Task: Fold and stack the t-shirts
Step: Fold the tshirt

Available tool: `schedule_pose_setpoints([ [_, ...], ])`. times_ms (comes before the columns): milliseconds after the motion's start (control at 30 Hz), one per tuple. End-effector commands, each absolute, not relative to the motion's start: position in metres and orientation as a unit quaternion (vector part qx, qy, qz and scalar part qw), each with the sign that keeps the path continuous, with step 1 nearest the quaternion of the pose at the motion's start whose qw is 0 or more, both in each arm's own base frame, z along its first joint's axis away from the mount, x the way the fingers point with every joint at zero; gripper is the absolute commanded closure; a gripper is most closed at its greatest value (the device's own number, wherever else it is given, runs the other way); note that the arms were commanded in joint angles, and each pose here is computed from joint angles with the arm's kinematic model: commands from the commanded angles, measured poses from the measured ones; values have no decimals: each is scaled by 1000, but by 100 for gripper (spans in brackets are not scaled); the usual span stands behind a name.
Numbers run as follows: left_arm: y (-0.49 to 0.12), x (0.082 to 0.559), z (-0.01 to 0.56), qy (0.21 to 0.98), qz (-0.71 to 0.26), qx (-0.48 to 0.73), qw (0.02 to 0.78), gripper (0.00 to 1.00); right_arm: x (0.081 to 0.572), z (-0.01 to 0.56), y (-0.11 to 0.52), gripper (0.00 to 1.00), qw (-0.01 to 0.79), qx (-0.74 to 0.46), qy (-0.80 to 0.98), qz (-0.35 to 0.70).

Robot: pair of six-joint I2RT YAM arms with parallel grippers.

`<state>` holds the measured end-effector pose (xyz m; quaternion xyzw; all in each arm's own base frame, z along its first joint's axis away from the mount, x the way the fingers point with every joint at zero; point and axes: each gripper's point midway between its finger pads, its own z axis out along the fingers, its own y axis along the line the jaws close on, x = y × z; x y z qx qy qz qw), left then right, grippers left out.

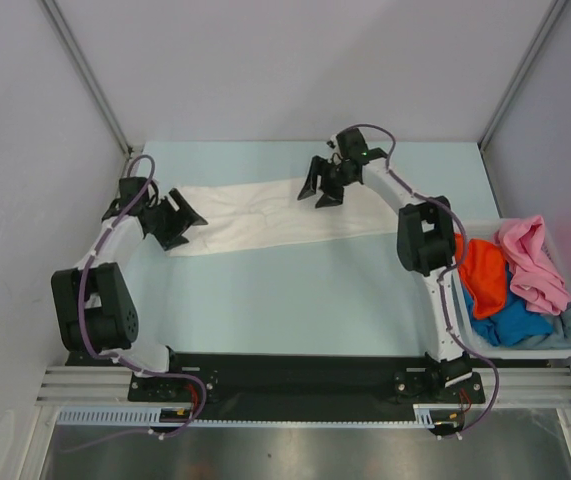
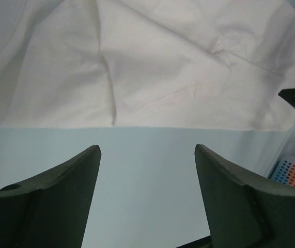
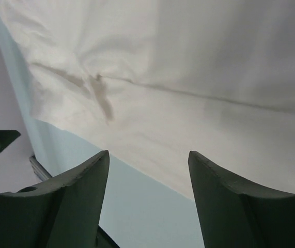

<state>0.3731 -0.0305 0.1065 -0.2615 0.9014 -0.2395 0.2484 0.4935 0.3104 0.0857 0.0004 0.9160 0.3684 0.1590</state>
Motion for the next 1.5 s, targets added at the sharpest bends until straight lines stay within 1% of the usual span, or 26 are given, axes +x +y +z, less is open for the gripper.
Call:
schedule_pose_setpoints([
  [0,-6,368,115,882,-219,-309,280,21,473,111,242,30,169,8,941,292],
  [133,12,355,91,871,-218,-359,256,23,450,119,192,26,165,50,950,261],
  [200,21,355,85,858,-227,-384,256,24,439,115,162,25,168,77,956,227],
  [233,22,350,80,855,-228,-393,250,24,435,110,150,21,163,91,960,210],
  [333,30,348,73,840,-233,-425,245,25,430,99,118,19,156,126,965,168],
  [467,34,349,74,830,-224,-446,249,24,432,93,83,21,162,155,968,111],
  [600,39,349,70,817,-218,-471,252,25,426,87,58,27,144,193,965,108],
  [733,46,352,61,818,-201,-477,250,28,417,80,52,35,141,201,962,120],
  [800,46,351,58,819,-197,-482,241,29,414,78,55,37,139,202,961,131],
  [900,48,351,54,808,-196,-495,252,30,413,75,54,41,141,204,960,130],
  [933,48,352,52,807,-200,-497,247,31,413,75,55,43,140,204,960,131],
  [1000,45,354,43,807,-205,-503,232,34,414,70,55,45,136,209,960,128],
  [1067,44,353,37,806,-209,-507,224,36,415,69,54,46,138,210,960,126],
  [1200,48,352,29,813,-195,-501,224,35,420,64,53,45,141,220,957,127],
  [1367,50,359,20,819,-196,-492,221,36,423,50,56,45,134,236,954,130],
  [1467,50,365,17,821,-201,-485,223,37,429,47,53,45,146,237,952,124],
])
